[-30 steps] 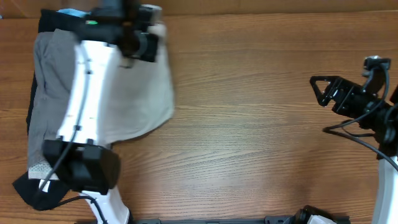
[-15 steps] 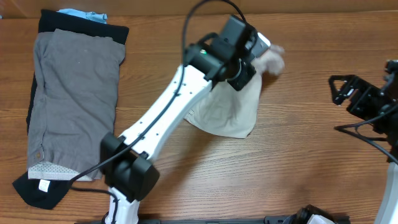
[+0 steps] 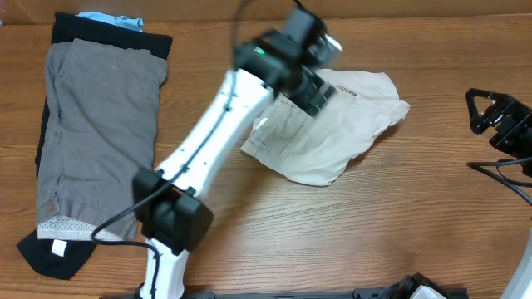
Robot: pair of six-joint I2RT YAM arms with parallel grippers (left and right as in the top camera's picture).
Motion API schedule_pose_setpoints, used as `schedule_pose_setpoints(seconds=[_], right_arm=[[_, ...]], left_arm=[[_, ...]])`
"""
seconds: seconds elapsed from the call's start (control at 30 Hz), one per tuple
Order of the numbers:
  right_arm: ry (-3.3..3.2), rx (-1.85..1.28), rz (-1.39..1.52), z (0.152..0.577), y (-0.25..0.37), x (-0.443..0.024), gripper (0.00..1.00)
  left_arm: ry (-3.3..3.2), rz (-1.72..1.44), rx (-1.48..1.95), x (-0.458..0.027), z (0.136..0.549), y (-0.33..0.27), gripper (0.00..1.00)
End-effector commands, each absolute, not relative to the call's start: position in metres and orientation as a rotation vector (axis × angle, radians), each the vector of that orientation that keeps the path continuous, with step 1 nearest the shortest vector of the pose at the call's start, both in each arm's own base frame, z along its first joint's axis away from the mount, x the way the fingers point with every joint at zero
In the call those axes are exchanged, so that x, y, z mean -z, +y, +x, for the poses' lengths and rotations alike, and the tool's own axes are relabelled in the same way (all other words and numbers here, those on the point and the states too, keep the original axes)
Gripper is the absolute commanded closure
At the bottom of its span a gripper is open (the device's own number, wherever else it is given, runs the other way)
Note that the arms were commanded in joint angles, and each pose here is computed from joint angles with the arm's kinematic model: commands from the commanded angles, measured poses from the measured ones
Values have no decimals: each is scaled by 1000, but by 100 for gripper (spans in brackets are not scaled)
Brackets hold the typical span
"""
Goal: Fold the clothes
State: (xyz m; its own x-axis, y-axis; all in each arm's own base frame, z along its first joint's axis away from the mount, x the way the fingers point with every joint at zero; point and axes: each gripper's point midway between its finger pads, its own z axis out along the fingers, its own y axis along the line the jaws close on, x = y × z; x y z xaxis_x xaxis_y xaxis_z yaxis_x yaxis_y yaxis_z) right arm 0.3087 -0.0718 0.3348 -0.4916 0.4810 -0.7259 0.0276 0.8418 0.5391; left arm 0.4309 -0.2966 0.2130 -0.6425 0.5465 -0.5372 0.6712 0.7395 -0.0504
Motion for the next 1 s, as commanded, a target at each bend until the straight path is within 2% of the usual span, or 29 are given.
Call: schedule_pose_setpoints(seconds=[0.0, 0.1, 0.3, 0.53, 0.77, 0.93, 0.97], right_arm=[[2010, -620, 343, 313, -68, -343, 0], [2037, -648, 368, 317, -71, -333, 0], [2065, -670, 395, 319, -72, -323, 0], [2078, -682, 410, 317, -71, -320, 0], [2084, -688, 417, 316, -70, -319, 0], [2084, -688, 417, 316, -70, -319, 0], [2084, -688, 417, 316, -70, -319, 0]], left_arm=[[2419, 814, 420, -232, 453, -269, 0], [2401, 837, 440, -205, 481, -265, 0], [2387, 895, 451, -153, 508, -279, 0], [2435, 962, 515, -85, 512, -296, 0], [2472, 972, 534, -55, 511, -300, 0], [2465, 1012, 555, -50, 503, -309, 12], [2463, 1021, 554, -49, 502, -310, 16]])
